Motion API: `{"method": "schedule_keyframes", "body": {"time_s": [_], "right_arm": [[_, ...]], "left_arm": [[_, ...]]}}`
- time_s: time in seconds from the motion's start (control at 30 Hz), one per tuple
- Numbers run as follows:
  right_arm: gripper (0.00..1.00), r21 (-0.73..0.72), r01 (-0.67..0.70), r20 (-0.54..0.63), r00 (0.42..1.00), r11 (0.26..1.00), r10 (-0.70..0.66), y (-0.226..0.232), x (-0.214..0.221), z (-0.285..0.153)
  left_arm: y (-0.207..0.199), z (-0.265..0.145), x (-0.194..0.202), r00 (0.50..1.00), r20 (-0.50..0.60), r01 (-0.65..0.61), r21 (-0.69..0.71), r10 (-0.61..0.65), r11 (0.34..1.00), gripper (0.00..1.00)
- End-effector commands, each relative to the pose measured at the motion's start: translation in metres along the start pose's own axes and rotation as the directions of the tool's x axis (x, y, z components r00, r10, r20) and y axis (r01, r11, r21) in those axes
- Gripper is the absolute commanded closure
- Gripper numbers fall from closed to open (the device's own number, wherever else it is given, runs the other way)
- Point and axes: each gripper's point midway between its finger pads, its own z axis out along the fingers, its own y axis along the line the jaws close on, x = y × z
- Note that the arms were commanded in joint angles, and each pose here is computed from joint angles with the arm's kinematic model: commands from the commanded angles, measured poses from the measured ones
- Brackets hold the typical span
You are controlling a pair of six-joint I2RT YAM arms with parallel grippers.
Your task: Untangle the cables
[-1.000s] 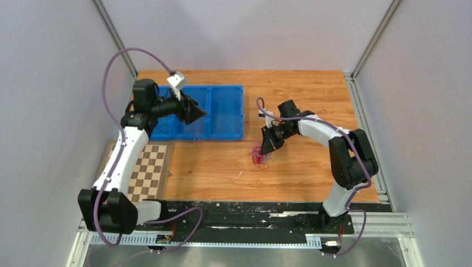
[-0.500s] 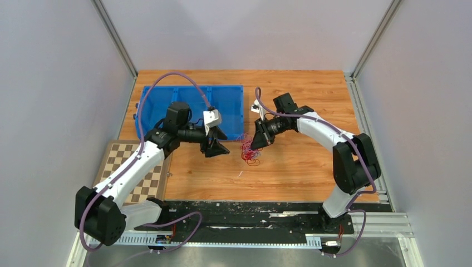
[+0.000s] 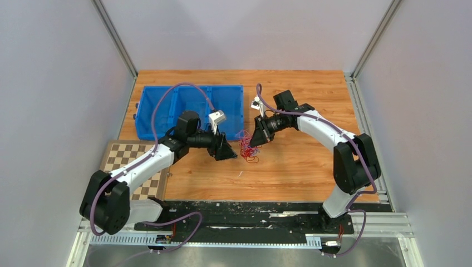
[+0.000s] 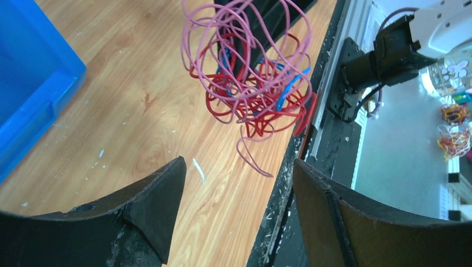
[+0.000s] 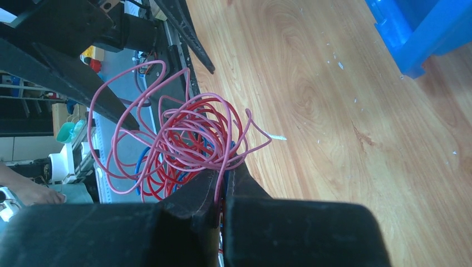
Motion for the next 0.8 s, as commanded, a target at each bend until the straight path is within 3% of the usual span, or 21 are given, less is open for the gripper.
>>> {"method": "schedule_keyframes", "body": {"time_s": [0.0, 0.1, 0.17, 0.2, 0.23, 0.3, 0.33, 0.63, 0.77], "right_arm": [[1.00, -0.026, 0.080, 0.063, 0.995, 0.996, -0.079, 0.022, -0.026, -0.011], [1.00, -0.020, 0.088, 0.069, 0.994, 0.996, -0.086, 0.023, -0.028, -0.013], [1.00, -0.014, 0.089, 0.071, 0.994, 0.996, -0.088, 0.023, -0.027, -0.014], [1.00, -0.011, 0.086, 0.070, 0.994, 0.996, -0.085, 0.022, -0.026, -0.014], [1.00, -0.007, 0.084, 0.072, 0.994, 0.996, -0.083, 0.021, -0.026, -0.015], [1.00, 0.001, 0.079, 0.080, 0.994, 0.997, -0.079, 0.018, -0.027, -0.018], [1.00, 0.012, 0.072, 0.088, 0.993, 0.997, -0.073, 0.015, -0.029, -0.022], [0.99, 0.192, -0.082, 0.244, 0.969, 0.978, 0.034, -0.062, -0.051, -0.089], [0.98, 0.288, -0.180, 0.313, 0.946, 0.940, 0.086, -0.105, -0.046, -0.126]], "left_arm": [[0.006, 0.011, -0.009, 0.998, 0.037, 0.054, -0.028, -0.053, 0.998, 0.23], [0.015, 0.016, -0.003, 0.996, 0.018, 0.086, -0.052, -0.085, 0.995, 0.29], [0.015, 0.017, -0.003, 0.997, 0.007, 0.080, -0.049, -0.080, 0.996, 0.43], [0.012, 0.017, -0.006, 0.998, -0.001, 0.066, -0.036, -0.066, 0.997, 0.58], [0.011, 0.016, -0.003, 0.997, -0.019, 0.074, -0.032, -0.074, 0.997, 0.65], [0.005, 0.013, -0.007, 0.999, -0.024, 0.046, -0.009, -0.046, 0.999, 0.93], [0.003, 0.011, -0.008, 0.999, -0.022, 0.026, -0.002, -0.026, 1.000, 0.97], [-0.032, -0.023, 0.008, 0.984, -0.072, -0.156, 0.072, 0.161, 0.985, 1.00], [-0.055, -0.043, -0.006, 0.970, -0.046, -0.233, 0.087, 0.237, 0.969, 1.00]]}}
